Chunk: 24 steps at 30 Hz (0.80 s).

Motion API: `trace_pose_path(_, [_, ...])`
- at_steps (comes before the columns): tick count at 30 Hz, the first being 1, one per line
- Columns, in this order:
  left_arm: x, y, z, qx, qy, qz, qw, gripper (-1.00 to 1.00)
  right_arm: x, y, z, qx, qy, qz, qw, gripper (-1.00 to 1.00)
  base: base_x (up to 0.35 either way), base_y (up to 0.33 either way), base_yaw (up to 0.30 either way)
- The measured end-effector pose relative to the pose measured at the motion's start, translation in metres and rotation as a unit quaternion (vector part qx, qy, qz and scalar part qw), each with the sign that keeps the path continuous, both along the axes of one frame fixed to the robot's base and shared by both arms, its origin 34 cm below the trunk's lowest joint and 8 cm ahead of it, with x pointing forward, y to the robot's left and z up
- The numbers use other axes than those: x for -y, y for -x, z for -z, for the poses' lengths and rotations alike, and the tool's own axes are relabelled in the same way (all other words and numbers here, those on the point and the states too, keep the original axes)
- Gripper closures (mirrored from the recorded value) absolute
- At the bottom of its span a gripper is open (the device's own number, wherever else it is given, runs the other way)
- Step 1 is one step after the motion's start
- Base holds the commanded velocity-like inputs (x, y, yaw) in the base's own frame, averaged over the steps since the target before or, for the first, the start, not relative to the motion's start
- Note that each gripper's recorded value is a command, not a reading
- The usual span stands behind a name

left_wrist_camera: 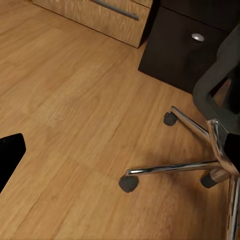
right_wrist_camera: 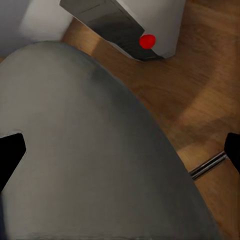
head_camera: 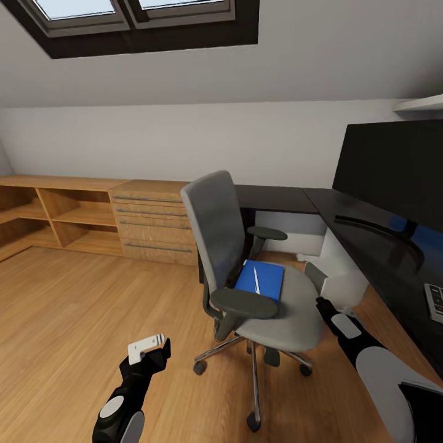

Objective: In the bedroom, organize the workspace by keeping the computer under the desk, ensuring the monitor is on the desk, placing the keyboard on the desk next to the monitor, placing the mouse on the desk next to the keyboard, moving the folder from the swivel chair onto the desk next to the mouse, stacking the notebook on top of the folder with the pen on top of the notebook, and positioning the swivel chair next to the desk.

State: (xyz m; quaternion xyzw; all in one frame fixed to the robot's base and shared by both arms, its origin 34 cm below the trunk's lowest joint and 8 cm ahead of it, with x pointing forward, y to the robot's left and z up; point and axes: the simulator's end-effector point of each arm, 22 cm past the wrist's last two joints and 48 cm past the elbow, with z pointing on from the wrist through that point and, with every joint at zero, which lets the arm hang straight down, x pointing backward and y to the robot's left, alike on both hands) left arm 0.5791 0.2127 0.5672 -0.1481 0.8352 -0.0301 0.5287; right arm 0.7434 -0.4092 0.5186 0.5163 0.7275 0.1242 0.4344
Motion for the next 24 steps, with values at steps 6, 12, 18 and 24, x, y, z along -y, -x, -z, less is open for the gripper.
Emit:
trace_pose_path(6, [0.0,0.003,0.012,0.001,0.001,0.0,1.0,-1.0,-0.007,0.005,0.019,-0.011,-0.021,-0.014,0.9996,-1.0,0.0,0.0,0.0])
trace_pose_path(12, [0.001,0.006,0.023,0.001,0.001,0.0,1.0,-1.0,-0.009,0.007,0.029,-0.01,-0.024,-0.015,0.9995,-1.0,0.0,0.0,0.0])
trace_pose_path(18, [0.001,0.006,0.023,0.001,0.001,0.0,1.0,-1.0,-0.009,0.007,0.029,-0.01,-0.025,-0.015,0.9995,-1.0,0.0,0.0,0.0])
trace_pose_path(24, [0.001,0.006,0.025,0.0,0.001,0.001,1.0,-1.0,-0.011,0.007,0.029,-0.01,-0.025,-0.016,0.9995,-1.0,0.0,0.0,0.101])
